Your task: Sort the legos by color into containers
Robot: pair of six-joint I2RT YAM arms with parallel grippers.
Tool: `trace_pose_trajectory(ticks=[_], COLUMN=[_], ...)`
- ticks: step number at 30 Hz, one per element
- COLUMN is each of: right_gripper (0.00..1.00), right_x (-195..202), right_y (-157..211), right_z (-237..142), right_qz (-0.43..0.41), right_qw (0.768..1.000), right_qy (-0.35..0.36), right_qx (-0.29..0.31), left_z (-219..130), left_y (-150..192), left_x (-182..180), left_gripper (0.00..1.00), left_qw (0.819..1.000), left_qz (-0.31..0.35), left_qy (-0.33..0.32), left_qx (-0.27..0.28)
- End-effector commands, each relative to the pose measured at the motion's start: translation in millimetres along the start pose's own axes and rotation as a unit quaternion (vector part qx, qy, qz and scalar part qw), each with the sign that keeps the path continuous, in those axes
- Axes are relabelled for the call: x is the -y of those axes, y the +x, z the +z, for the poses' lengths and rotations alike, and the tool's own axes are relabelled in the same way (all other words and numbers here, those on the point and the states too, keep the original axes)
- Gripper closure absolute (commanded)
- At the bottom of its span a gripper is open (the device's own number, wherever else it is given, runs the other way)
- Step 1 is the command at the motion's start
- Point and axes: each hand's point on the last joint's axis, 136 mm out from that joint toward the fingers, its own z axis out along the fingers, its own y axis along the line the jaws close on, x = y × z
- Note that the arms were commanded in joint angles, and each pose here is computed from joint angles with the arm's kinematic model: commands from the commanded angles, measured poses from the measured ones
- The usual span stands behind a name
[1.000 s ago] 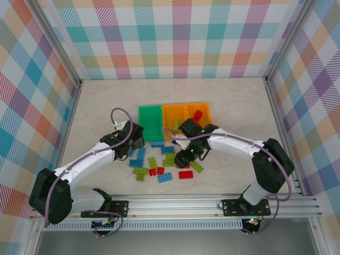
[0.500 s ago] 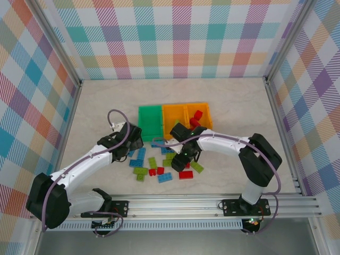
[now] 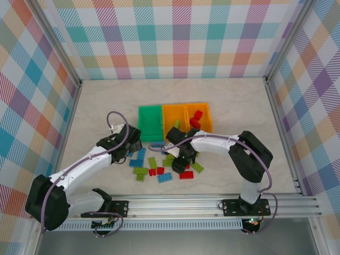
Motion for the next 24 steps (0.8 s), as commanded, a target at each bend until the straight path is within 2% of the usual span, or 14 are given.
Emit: trace_pose_trajectory(ticks=[1,5,12,17,24], right_gripper=[0.42,0.53,0.73,0.75,0.75], right_x=[2,2,-1,0,46], right_y=[9,8,-7,-19,-32], right_z=[5,2,-19,-42,-93], right_qz=[-0.009,-0.001,0.007,0.038,0.156], right_qw=[1.000,1.000,0.999,0.996,0.975], right_qy=[0.008,0.013,0.012,0.004,-0.006], right_qx=[-0.021,-0.013,0.039,0.083,0.157], left_z=[-2,-2,2,13,27], left_y=[2,1,5,18,35], left_x=[-9,-10,-10,-13,-9], left_gripper=[0.00,0.00,0.00,0.00,0.00], left_qw=[1.000,1.000,1.000,0.998,0.995], left_qz=[-0.010,-0.011,-0.011,0.001,0.013], left_qy=[-0.011,-0.012,-0.016,-0.035,-0.040], left_qx=[0.000,0.000,-0.009,-0.043,-0.096])
